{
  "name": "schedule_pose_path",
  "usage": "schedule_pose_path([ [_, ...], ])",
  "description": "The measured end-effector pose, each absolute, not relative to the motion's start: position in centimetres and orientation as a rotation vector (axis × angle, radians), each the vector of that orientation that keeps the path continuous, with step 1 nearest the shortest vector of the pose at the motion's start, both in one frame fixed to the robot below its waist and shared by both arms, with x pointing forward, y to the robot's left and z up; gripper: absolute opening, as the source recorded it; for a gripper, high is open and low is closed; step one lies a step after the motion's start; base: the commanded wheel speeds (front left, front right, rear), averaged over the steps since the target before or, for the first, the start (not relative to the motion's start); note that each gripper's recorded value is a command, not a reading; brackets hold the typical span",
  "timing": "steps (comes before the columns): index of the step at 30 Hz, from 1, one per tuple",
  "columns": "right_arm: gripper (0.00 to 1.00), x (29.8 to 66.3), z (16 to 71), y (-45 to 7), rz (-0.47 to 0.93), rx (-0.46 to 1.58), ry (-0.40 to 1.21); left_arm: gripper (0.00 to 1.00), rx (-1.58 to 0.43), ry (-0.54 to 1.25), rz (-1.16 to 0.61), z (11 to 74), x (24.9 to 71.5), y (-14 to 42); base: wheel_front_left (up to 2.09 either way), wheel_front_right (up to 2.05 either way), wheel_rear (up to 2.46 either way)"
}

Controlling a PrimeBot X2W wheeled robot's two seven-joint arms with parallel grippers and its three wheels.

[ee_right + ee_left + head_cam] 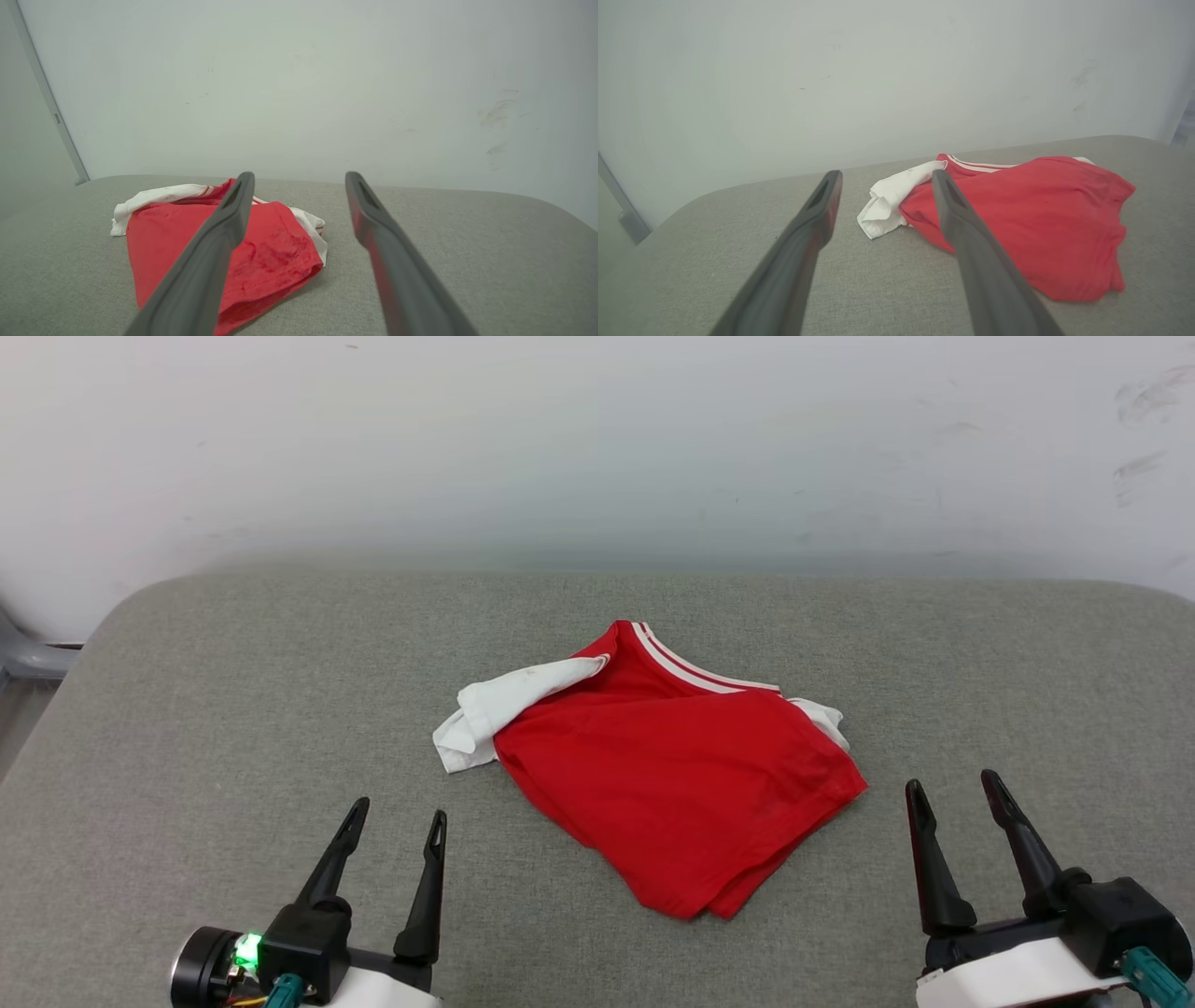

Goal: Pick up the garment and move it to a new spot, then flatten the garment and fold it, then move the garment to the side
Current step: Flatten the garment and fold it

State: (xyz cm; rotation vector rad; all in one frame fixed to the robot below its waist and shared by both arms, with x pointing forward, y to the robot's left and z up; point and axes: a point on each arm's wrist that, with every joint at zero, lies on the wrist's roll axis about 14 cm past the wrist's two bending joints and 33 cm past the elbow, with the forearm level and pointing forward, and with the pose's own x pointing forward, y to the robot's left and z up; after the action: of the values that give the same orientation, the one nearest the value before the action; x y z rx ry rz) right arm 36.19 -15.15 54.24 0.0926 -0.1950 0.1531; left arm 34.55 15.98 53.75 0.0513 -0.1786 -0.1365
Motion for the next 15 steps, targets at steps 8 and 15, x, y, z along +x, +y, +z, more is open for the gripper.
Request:
schedule_pose_path([
  [8,1.0,36.4,53.6,-14.7,0.168,0.064,-0.175,1.0,0.036,-0.163,-0.153,53.2,34.7,15.4,0.0,0.0,0.0],
  [15,1.0,38.5,49.6,-11.6,0.353,-0.024,0.087,1.0,0.031,-0.14,-0.124,52.5,35.0,16.3,0.0,0.0,0.0],
])
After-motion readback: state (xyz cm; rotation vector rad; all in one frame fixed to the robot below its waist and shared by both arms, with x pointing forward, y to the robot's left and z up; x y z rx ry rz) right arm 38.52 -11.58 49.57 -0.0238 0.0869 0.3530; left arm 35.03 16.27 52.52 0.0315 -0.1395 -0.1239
